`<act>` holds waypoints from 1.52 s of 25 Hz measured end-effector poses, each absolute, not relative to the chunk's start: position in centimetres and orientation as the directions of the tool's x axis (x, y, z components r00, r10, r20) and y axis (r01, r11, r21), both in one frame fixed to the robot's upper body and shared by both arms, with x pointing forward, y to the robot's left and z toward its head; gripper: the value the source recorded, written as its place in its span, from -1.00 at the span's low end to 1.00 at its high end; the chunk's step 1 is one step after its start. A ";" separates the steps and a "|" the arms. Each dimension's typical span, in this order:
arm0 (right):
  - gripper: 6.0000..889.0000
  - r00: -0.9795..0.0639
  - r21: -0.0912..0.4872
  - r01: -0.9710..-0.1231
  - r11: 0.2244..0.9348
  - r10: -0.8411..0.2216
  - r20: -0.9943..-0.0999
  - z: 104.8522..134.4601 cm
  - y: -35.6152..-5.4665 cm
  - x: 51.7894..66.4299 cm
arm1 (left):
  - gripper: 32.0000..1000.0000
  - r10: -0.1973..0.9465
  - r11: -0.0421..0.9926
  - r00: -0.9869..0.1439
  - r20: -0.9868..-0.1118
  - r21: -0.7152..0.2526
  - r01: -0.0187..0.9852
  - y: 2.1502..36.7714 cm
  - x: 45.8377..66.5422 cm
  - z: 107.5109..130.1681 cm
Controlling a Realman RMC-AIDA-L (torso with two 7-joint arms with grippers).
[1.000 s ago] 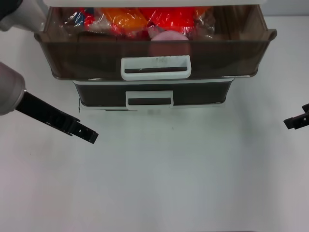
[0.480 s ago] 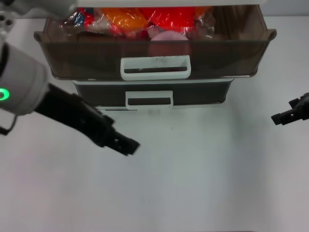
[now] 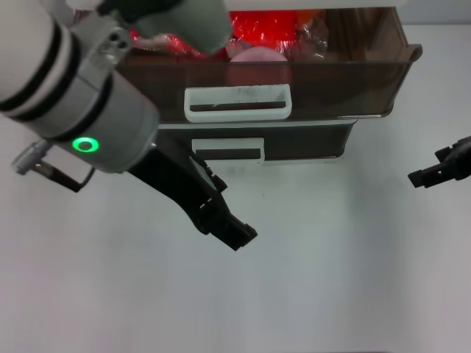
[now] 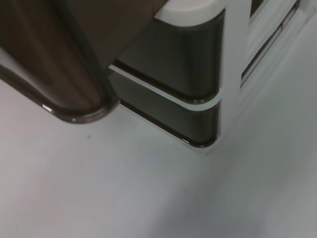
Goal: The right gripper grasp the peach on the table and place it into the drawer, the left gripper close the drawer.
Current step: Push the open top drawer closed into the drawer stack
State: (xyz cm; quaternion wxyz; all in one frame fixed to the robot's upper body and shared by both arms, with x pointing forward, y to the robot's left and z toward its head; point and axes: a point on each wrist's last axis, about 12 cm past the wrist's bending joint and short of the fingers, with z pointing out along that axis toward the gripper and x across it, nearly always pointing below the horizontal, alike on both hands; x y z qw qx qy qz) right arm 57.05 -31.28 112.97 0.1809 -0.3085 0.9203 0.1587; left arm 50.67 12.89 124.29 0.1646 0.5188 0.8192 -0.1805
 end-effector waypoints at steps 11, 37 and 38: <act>0.72 -0.741 0.198 -0.635 0.746 -0.516 -0.431 112.8 -30.5 57.3 | 0.62 0.844 0.329 -0.300 -0.444 -0.013 0.944 10.1 51.5 124.5; 0.72 -0.736 0.192 -0.637 0.747 -0.514 -0.441 113.1 -30.1 57.8 | 0.62 0.822 0.386 -0.314 -0.474 0.059 0.921 11.0 56.1 124.4; 0.72 -0.736 0.191 -0.636 0.748 -0.513 -0.442 113.1 -30.1 57.8 | 0.62 0.818 0.391 -0.321 -0.478 0.054 0.919 11.1 56.4 124.3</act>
